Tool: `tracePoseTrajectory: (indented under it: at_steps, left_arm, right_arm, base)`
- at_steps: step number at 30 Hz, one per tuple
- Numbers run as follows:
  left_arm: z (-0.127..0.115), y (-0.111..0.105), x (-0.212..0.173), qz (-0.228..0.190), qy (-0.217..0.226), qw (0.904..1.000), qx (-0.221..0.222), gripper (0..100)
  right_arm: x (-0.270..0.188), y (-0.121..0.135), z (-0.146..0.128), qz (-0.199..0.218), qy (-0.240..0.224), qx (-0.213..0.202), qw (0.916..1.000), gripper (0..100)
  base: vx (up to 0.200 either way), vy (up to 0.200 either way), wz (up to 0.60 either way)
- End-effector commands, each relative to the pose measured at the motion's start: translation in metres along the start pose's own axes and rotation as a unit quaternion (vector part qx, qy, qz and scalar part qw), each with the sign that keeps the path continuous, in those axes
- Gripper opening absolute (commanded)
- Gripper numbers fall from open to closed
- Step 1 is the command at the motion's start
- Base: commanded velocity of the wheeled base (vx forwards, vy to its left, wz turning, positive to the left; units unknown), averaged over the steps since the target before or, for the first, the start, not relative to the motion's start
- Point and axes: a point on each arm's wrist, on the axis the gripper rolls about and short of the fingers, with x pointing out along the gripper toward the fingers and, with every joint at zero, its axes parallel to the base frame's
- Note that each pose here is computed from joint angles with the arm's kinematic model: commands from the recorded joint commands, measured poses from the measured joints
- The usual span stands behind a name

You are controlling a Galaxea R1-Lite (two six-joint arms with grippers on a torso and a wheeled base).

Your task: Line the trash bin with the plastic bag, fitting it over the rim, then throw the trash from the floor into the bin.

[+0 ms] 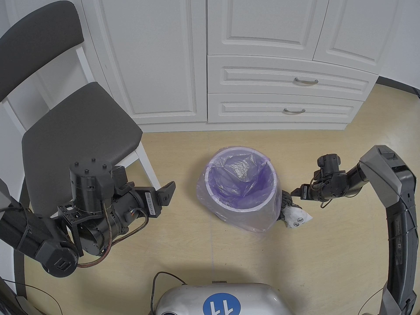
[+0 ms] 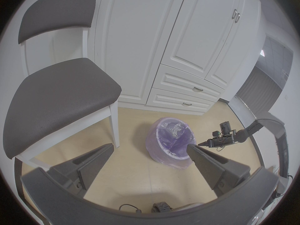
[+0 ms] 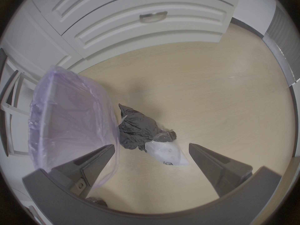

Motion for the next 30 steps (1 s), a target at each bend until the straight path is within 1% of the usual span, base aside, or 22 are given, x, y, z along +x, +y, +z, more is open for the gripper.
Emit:
tracePoseTrajectory:
  at_steps: [1,2,6,12,18,22,24,25,30]
  left_arm:
    - [-0.002,0.000,0.002,0.000,0.002,1.0000,0.001,100]
    - [-0.002,0.000,0.002,0.001,0.002,1.0000,0.000,100]
    - [-0.002,0.000,0.002,0.000,0.003,1.0000,0.001,100]
    - [-0.002,-0.003,0.001,-0.004,0.000,1.0000,0.001,100]
    - [0.000,-0.003,-0.001,-0.005,-0.005,1.0000,0.000,100]
    - [0.000,-0.003,-0.001,-0.005,-0.005,1.0000,0.000,100]
    - [0.000,-0.003,0.000,-0.005,-0.005,1.0000,0.000,100]
    - [0.000,-0.003,-0.001,-0.005,-0.005,1.0000,0.000,100]
    - [0.001,-0.003,-0.001,-0.005,-0.006,1.0000,-0.001,100]
  right_arm:
    - [0.058,-0.006,-0.031,0.016,0.029,-0.007,0.9994,100]
    - [0.067,-0.005,-0.031,0.017,0.030,-0.015,0.9993,100]
    - [0.072,-0.006,-0.034,0.015,0.047,-0.033,0.9982,100]
    - [0.077,-0.006,-0.035,0.014,0.054,-0.033,0.9979,100]
    - [0.089,-0.003,-0.035,0.014,0.043,-0.033,0.9985,100]
    - [0.097,-0.003,-0.036,0.011,0.057,-0.031,0.9978,100]
    - [0.102,-0.003,-0.038,0.010,0.067,-0.028,0.9973,100]
    - [0.112,-0.007,-0.056,0.002,0.094,-0.030,0.9951,100]
    - [0.116,-0.007,-0.062,0.001,0.093,-0.058,0.9940,100]
  base:
    - [0.000,0.000,0.00]
    - [0.000,0.000,0.00]
    - [0.000,0.000,0.00]
    - [0.000,0.000,0.00]
    - [0.000,0.000,0.00]
    - [0.000,0.000,0.00]
    - [0.000,0.000,0.00]
    - [0.000,0.000,0.00]
    - [0.000,0.000,0.00]
